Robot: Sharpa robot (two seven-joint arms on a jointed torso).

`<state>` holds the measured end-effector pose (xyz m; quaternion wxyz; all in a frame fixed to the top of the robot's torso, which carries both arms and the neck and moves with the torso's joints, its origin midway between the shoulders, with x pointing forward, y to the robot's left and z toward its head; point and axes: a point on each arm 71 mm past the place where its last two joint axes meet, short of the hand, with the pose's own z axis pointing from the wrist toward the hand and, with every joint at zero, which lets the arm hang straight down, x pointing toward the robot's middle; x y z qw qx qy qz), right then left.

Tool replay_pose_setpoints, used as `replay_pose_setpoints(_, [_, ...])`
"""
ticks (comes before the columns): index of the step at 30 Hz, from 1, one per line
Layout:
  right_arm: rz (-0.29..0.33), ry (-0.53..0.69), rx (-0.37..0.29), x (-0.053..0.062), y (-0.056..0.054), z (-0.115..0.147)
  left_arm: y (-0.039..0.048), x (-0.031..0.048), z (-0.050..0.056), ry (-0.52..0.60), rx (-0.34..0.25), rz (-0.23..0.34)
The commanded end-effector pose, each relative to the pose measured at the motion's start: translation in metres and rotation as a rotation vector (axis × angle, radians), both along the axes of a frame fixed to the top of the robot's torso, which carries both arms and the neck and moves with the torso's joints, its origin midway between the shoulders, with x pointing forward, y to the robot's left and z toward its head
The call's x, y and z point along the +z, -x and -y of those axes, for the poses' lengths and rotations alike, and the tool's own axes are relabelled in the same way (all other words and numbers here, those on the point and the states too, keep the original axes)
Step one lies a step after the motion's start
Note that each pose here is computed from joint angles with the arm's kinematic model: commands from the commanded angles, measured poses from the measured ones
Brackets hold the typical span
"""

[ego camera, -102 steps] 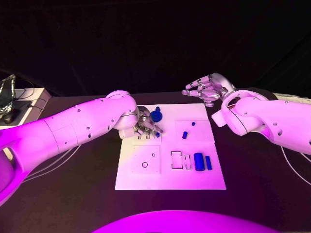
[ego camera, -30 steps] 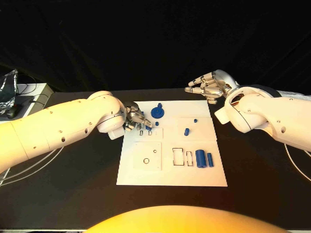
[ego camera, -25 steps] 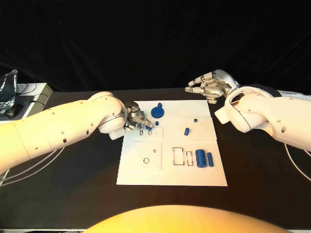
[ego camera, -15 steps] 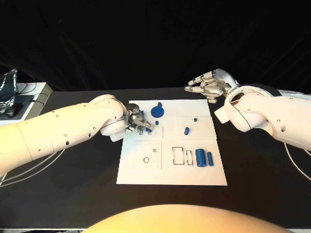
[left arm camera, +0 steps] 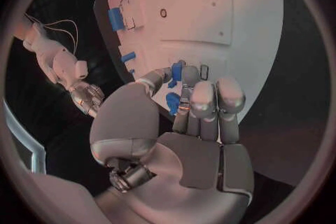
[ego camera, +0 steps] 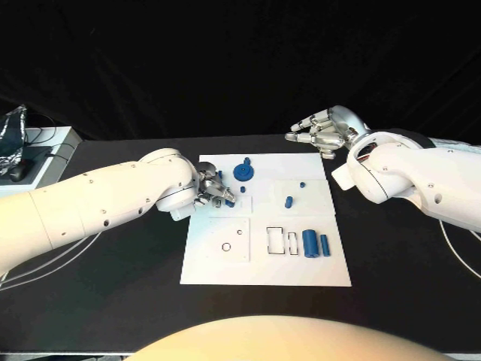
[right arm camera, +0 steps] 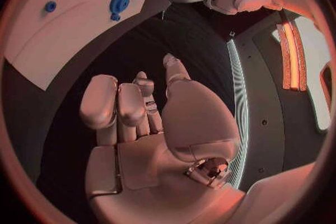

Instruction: Assemble the parts on the task board

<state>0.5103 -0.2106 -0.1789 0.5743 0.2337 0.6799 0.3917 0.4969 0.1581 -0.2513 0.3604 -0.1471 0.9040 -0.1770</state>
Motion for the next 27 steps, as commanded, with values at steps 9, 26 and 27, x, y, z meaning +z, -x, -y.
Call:
replay_pose_setpoints(9, [-0.003,0.009,0.021,-0.0004,0.0005,-0.0016,0.0009,-0.0040,0.0019,-0.016,-0.012,0.008])
replay_pose_setpoints(26, [-0.007,0.010,0.024,-0.0008,0.0002,-0.0018,0.0025,-0.0074,0.0033,-0.037,-0.032,-0.015])
replay_pose_setpoints(27, [-0.008,0.010,0.024,-0.0008,0.0002,-0.0019,0.0024,-0.0076,0.0035,-0.037,-0.032,-0.016])
